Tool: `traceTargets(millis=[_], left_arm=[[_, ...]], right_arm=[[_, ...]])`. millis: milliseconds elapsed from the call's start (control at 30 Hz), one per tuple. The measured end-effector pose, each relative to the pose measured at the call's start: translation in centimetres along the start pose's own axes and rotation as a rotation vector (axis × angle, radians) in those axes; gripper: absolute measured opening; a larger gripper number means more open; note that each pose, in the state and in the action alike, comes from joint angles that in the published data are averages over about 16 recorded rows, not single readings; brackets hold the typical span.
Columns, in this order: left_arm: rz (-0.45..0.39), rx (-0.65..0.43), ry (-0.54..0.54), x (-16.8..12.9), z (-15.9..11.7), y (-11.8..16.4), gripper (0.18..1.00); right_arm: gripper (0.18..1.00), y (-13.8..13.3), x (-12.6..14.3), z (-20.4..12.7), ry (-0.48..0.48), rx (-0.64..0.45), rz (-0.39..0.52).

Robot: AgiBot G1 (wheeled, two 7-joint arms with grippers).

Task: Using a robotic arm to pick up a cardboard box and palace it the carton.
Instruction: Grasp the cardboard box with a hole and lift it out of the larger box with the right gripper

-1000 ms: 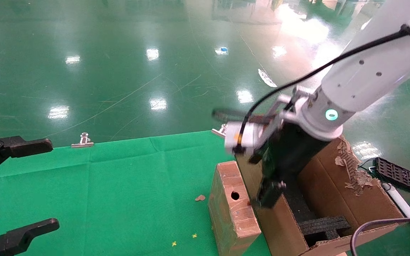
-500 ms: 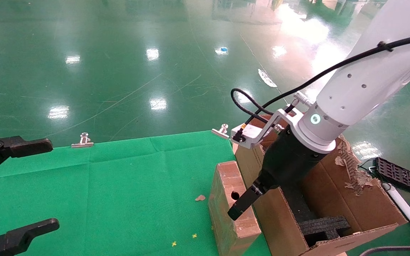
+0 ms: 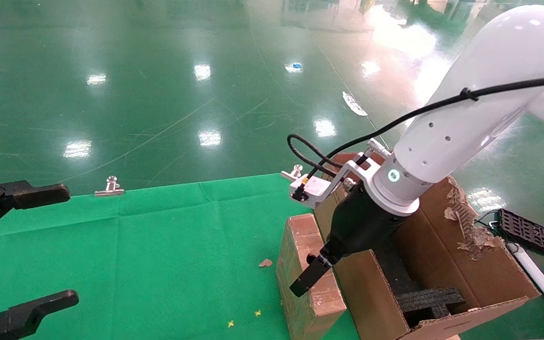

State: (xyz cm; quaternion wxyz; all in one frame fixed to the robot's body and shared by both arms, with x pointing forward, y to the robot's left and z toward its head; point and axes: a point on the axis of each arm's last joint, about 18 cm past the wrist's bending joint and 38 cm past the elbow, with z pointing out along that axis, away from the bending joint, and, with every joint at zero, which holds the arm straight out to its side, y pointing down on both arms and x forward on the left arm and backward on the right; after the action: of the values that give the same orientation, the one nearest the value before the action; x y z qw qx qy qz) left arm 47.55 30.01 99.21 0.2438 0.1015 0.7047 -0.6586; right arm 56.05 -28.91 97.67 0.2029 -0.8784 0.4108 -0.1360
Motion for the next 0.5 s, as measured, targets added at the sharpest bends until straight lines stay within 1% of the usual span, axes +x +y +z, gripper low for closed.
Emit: traceTargets(millis=[167,400,500], left_arm=[[0.0,0.0,0.0,0.0,0.0,0.0,1.001],[0.0,0.0,0.0,0.0,0.0,0.0,0.995],[0.0,0.0,0.0,0.0,0.0,0.0,0.985]], right_arm=[[0.98,0.1,-0.03,0.46,0.02,-0.005,-0.008],[0.927,0.48,-0.05,0.84,0.043,-0.024,-0.015],[0.883,0.64,-0.02,0.95,0.053,-0.032,-0.018]])
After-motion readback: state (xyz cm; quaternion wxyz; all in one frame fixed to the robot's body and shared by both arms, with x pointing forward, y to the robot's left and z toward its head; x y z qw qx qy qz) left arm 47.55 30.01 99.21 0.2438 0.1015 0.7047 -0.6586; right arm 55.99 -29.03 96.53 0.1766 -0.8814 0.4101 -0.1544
